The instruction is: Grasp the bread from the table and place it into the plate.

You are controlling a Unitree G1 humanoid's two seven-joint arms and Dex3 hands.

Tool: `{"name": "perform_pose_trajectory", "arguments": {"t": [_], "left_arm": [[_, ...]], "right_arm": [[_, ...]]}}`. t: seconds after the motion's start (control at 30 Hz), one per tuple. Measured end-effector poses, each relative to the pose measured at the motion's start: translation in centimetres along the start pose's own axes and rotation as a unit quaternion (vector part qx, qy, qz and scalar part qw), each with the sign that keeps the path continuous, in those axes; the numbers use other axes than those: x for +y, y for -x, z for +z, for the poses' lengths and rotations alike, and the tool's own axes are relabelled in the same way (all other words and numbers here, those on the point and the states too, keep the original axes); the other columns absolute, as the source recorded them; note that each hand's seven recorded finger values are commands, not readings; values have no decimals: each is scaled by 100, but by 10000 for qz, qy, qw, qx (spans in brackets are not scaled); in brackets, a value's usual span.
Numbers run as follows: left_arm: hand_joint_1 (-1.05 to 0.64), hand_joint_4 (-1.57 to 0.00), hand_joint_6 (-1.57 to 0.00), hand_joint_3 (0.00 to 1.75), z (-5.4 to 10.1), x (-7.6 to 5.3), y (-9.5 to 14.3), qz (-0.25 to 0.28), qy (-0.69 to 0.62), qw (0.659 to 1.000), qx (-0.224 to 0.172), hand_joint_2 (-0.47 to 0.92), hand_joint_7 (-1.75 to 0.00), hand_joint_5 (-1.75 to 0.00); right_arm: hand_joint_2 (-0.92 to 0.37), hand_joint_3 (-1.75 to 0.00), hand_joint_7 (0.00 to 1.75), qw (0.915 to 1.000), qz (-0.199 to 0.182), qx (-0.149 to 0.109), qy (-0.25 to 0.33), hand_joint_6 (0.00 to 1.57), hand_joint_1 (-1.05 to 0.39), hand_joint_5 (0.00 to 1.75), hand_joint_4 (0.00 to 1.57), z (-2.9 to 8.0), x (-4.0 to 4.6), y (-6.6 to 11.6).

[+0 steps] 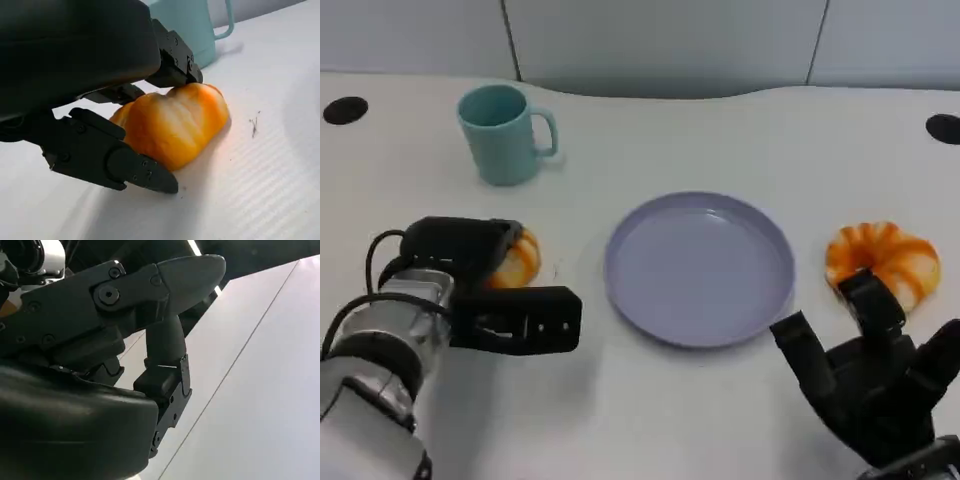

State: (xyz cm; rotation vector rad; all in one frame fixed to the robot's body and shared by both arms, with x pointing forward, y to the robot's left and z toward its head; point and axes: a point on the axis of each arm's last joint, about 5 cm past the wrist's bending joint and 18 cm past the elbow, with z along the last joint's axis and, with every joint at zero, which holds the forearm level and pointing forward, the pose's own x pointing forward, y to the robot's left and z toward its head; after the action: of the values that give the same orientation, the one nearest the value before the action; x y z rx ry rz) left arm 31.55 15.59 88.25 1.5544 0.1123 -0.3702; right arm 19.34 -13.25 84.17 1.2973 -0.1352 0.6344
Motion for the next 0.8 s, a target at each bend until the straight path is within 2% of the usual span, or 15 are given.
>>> {"name": "perform_pose_trajectory", "arguments": {"t": [0.1, 0.23, 0.37, 0.4, 0.43, 0.47, 0.5, 0.57, 0.7, 0.73, 0.8], "left_arm": [[-24, -88, -67, 0, 5, 2, -2, 2, -30, 10000, 8, 79, -1, -4], [-9, -102, -95, 1, 9, -3, -1, 50, -95, 9999, -5, 87, -11, -10], [-1, -111, -106, 1, -11, -34, 16, 258, -19, 9996, -106, 88, -13, -16], [0, -111, -109, 0, -27, -37, 22, 291, 0, 9995, -137, 86, -15, -32], [1, -94, -111, 0, -44, -43, 29, 355, 40, 9992, -168, 85, -17, -75], [1, -86, -112, 0, -58, -51, 36, 431, 87, 9988, -199, 84, -18, -93], [1, -81, -112, 0, -71, -56, 42, 502, 132, 9984, -225, 84, -19, -105], [1, -78, -112, 0, -91, -52, 48, 593, 198, 9978, -237, 84, -19, -111], [1, -77, -112, 0, -95, -50, 49, 636, 221, 9974, -250, 84, -20, -114], [2, -79, -112, 0, -95, -50, 49, 637, 221, 9974, -250, 81, -19, -108], [3, -105, -119, 1, -112, -46, 57, 784, 264, 9960, -338, 73, -10, -57]], "right_arm": [[-92, -9, 175, 10000, -1, -1, 1, 71, -59, 175, 91, 0, 1, 2], [-92, -8, 175, 10000, 5, -11, -4, 71, -60, 175, 91, 2, 7, 9], [-92, -7, 175, 9999, -41, -33, -116, 71, -60, 175, 91, -7, 15, 39], [-92, -8, 175, 9999, -56, -39, -121, 71, -60, 175, 91, -7, 15, 45], [-92, -8, 175, 9999, -60, -42, -119, 70, -61, 175, 91, -8, 16, 46], [-92, -8, 175, 9999, -61, -48, -110, 70, -61, 175, 91, -8, 16, 48], [-92, -9, 175, 9999, -63, -54, -101, 70, -61, 175, 91, -8, 17, 50], [-92, -9, 175, 9999, -68, -54, -93, 70, -61, 175, 91, -11, 18, 55], [-92, -9, 175, 9999, -60, -54, -82, 70, -61, 175, 91, -13, 21, 54], [-92, -9, 175, 9999, -62, -58, -78, 70, -61, 175, 91, -12, 21, 55], [-92, -8, 175, 9999, -63, -55, -79, 70, -60, 175, 91, -14, 21, 53]]}}
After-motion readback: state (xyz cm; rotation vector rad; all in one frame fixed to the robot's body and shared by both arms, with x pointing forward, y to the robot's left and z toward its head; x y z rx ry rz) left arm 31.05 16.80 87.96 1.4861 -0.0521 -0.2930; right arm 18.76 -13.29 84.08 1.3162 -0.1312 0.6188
